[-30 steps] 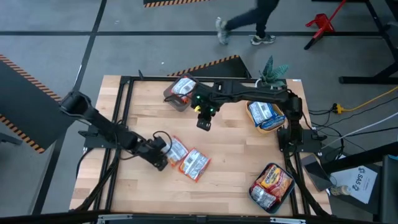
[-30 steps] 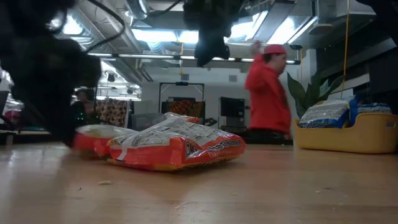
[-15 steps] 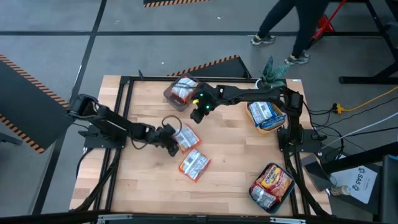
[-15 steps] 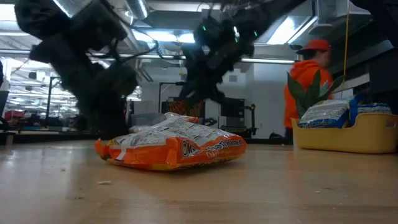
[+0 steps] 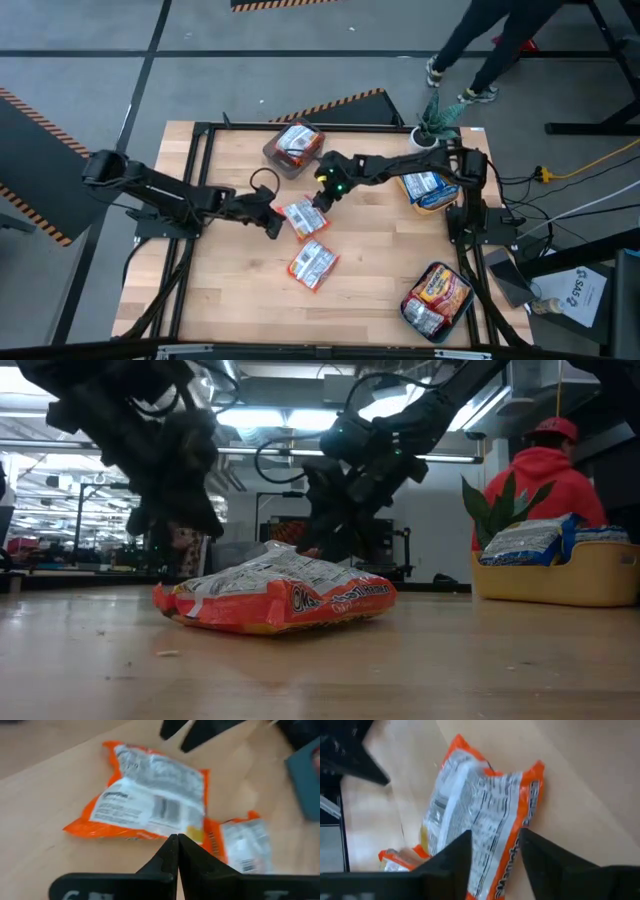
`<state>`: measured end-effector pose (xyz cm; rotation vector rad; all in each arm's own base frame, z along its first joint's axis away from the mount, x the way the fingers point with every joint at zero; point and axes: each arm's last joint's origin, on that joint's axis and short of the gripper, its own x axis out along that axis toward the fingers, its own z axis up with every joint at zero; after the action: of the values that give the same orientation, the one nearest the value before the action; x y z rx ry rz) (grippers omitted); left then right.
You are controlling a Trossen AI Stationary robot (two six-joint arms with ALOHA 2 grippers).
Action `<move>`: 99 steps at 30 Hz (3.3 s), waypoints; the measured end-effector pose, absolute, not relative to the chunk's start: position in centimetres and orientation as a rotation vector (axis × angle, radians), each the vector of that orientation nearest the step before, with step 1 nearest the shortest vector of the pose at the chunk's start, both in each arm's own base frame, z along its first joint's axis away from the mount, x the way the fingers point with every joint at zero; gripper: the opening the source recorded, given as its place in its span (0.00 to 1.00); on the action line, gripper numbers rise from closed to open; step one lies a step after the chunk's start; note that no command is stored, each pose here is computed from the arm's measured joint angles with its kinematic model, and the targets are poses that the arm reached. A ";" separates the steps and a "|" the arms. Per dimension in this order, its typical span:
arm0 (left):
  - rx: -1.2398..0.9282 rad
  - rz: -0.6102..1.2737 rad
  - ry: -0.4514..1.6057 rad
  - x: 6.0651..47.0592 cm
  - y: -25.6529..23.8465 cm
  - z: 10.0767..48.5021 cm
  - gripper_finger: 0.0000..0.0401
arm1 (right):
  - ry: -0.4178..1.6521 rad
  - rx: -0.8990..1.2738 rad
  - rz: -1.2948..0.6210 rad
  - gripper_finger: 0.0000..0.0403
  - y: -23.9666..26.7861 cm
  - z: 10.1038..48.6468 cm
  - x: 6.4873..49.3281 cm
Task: Sort Maruchan noodles
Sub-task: Put the orange noodle pack into the gray bin
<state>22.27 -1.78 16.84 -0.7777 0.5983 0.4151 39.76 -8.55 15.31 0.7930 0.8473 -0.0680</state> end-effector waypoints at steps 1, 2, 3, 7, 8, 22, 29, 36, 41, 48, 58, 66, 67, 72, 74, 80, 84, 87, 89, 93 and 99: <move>-0.768 0.422 0.612 22.4 -1.8 16.5 0.00 | 0.857 0.795 -0.070 0.43 -8.4 15.2 39.7; -0.752 0.427 0.626 22.4 -1.8 16.2 0.00 | 0.864 0.794 -0.079 0.47 -8.3 15.1 39.7; -0.739 0.429 0.635 22.5 -1.8 16.0 0.00 | 0.863 0.789 -0.091 0.52 -8.3 15.1 39.6; -0.698 0.461 0.695 22.9 -1.8 14.5 0.00 | 0.867 0.760 -0.172 0.67 -8.6 14.9 39.5; -0.689 0.470 0.704 23.0 -1.8 14.1 0.00 | 0.871 0.757 -0.198 0.69 -8.6 14.9 39.4; -0.689 0.488 0.694 25.3 -2.0 10.3 0.00 | 0.912 0.769 -0.226 0.73 -8.6 14.3 39.2; -0.714 0.510 0.691 25.7 -1.8 9.1 0.00 | 0.937 0.784 -0.179 0.75 -7.8 12.9 39.8; -0.744 0.517 0.669 25.9 -0.9 9.2 0.00 | 0.932 0.772 -0.147 0.75 -6.9 12.3 40.3; -0.739 0.527 0.666 25.9 -0.8 9.2 0.00 | 0.922 0.800 -0.116 0.65 -6.8 12.6 40.7; -0.748 0.511 0.672 25.9 -0.8 9.2 0.00 | 0.920 0.822 -0.082 0.27 -6.7 12.8 40.8; -0.779 0.466 0.651 25.4 -0.6 11.3 0.00 | 0.920 0.851 -0.076 0.03 -6.6 13.1 40.8; -0.807 0.442 0.650 23.5 -0.2 14.7 0.00 | 0.828 0.812 -0.096 0.00 -6.7 16.5 40.3; -0.809 0.440 0.642 23.2 -0.2 15.2 0.00 | 0.812 0.805 -0.101 0.00 -6.7 17.1 40.2; -0.811 0.454 0.592 21.6 0.0 17.5 0.00 | 0.682 0.754 -0.165 0.00 -6.9 20.0 39.9; -0.817 0.482 0.560 20.9 0.1 18.3 0.00 | 0.617 0.736 -0.196 0.00 -7.5 21.0 40.0; -0.785 0.564 0.478 19.1 0.4 19.9 0.00 | 0.449 0.575 -0.286 0.00 -9.4 25.4 41.6; -0.772 0.597 0.447 18.3 0.6 20.5 0.00 | 0.343 0.413 -0.386 0.00 -11.0 28.5 42.5; -0.757 0.629 0.430 17.9 0.7 20.7 0.00 | 0.305 0.302 -0.478 0.00 -12.4 29.6 42.7; -0.749 0.644 0.422 17.8 0.7 20.8 0.00 | 0.255 0.267 -0.498 0.00 -13.3 29.7 43.3; -0.738 0.652 0.432 17.7 0.7 20.7 0.00 | 0.230 0.263 -0.505 0.00 -14.4 27.5 44.5; -0.724 0.671 0.445 17.6 0.8 20.5 0.00 | 0.152 0.262 -0.516 0.00 -14.9 24.5 46.4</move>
<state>17.58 0.79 20.54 -0.7237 0.4448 0.6711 46.42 -14.93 24.48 0.2616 0.1518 -0.5162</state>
